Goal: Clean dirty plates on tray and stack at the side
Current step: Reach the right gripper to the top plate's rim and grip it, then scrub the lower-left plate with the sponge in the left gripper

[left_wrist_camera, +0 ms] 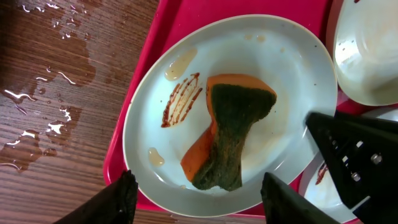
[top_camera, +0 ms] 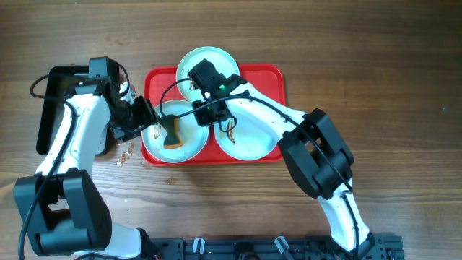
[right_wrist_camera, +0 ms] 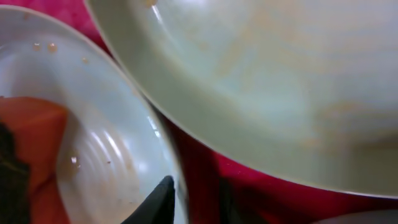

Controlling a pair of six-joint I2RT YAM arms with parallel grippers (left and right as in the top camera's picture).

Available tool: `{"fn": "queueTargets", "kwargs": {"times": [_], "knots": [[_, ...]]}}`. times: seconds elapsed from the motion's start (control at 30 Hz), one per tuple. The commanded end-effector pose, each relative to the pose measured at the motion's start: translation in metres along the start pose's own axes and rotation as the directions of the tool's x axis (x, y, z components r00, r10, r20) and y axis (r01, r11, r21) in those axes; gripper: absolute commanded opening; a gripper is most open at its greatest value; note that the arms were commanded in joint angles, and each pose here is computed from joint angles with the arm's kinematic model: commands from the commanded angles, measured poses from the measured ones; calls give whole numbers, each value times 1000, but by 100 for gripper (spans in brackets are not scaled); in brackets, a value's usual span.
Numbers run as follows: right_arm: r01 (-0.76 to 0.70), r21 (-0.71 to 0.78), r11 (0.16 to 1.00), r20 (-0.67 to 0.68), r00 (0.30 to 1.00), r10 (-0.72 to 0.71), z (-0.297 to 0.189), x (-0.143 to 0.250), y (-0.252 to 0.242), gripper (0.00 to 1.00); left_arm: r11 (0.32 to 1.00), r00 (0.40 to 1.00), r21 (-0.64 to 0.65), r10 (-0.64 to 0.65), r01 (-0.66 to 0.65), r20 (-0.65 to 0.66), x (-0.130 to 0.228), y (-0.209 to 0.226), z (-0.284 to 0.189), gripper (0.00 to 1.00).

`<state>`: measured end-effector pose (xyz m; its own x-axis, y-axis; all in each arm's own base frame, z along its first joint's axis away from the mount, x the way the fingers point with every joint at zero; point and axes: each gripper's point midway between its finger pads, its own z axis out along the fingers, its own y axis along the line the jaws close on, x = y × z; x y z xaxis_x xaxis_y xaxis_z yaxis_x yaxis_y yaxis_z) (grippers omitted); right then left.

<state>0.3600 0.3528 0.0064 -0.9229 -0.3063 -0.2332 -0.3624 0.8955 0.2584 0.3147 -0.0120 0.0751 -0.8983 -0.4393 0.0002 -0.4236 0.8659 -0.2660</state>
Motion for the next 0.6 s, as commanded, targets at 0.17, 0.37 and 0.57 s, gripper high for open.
{"fn": "queueTargets", "kwargs": {"times": [0.17, 0.37, 0.57], "knots": [[-7, 64, 998, -32, 999, 9, 8, 9, -16, 10, 996, 996, -19, 81, -82, -43, 17, -15, 16, 58], [-13, 18, 1000, -79, 997, 14, 8, 19, -8, 6, 995, 994, -11, 101, -102, -39, 20, -21, 24, 65], [-15, 21, 1000, -89, 996, 17, 8, 21, -9, 5, 985, 987, 60, 162, -160, -26, 35, -32, 58, 63]]}}
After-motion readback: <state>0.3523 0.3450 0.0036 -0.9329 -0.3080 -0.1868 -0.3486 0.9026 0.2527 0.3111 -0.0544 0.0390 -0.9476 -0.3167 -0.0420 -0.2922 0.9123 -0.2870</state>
